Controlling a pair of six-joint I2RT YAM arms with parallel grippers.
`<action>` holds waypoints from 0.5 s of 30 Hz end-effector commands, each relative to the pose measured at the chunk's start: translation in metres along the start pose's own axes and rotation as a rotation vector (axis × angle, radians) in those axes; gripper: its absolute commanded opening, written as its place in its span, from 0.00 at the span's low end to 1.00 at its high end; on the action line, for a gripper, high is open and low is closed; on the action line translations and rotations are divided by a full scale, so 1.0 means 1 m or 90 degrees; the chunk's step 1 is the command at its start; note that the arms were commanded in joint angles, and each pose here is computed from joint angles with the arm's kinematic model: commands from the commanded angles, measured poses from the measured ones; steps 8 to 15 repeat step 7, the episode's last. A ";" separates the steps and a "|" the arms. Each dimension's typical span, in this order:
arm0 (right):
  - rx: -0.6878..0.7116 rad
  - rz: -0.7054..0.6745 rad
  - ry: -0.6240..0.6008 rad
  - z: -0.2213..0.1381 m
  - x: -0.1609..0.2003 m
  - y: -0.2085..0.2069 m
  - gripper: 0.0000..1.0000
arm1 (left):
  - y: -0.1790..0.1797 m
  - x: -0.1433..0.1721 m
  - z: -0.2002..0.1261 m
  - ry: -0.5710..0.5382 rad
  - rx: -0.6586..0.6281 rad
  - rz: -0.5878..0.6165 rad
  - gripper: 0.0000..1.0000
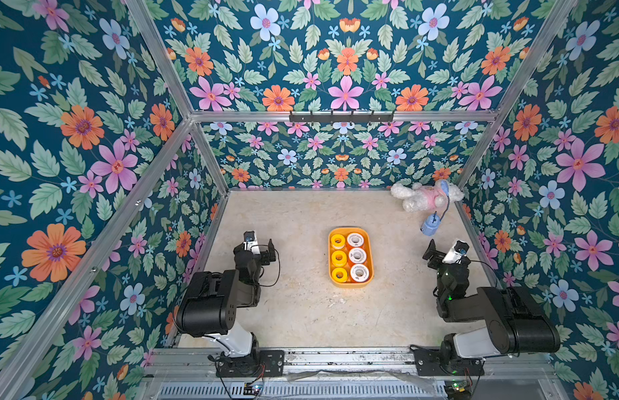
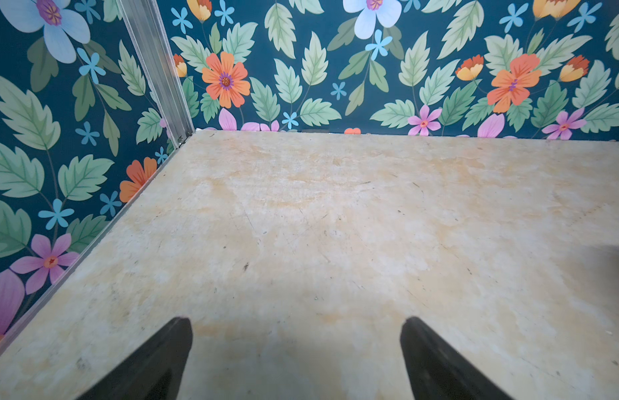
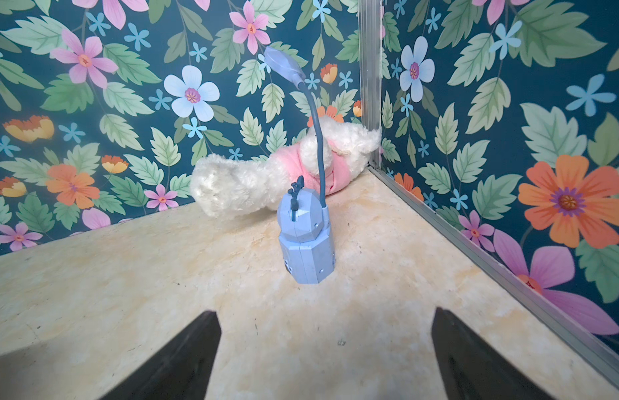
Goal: Put the sealing tape into the storage box
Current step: Reset both arms
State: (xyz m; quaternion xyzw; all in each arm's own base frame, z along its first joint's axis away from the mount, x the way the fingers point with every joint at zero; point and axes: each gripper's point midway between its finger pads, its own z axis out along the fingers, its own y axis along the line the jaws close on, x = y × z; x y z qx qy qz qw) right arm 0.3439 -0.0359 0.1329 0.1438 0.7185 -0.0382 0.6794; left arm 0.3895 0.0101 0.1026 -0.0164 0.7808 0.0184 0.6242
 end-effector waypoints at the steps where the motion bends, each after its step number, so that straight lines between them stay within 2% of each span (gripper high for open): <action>1: -0.004 0.007 -0.015 0.000 -0.006 0.002 0.99 | 0.001 -0.006 0.000 -0.015 -0.003 -0.001 1.00; 15: -0.002 0.008 -0.016 0.000 -0.006 0.001 0.99 | 0.003 -0.006 0.000 -0.014 -0.014 -0.003 1.00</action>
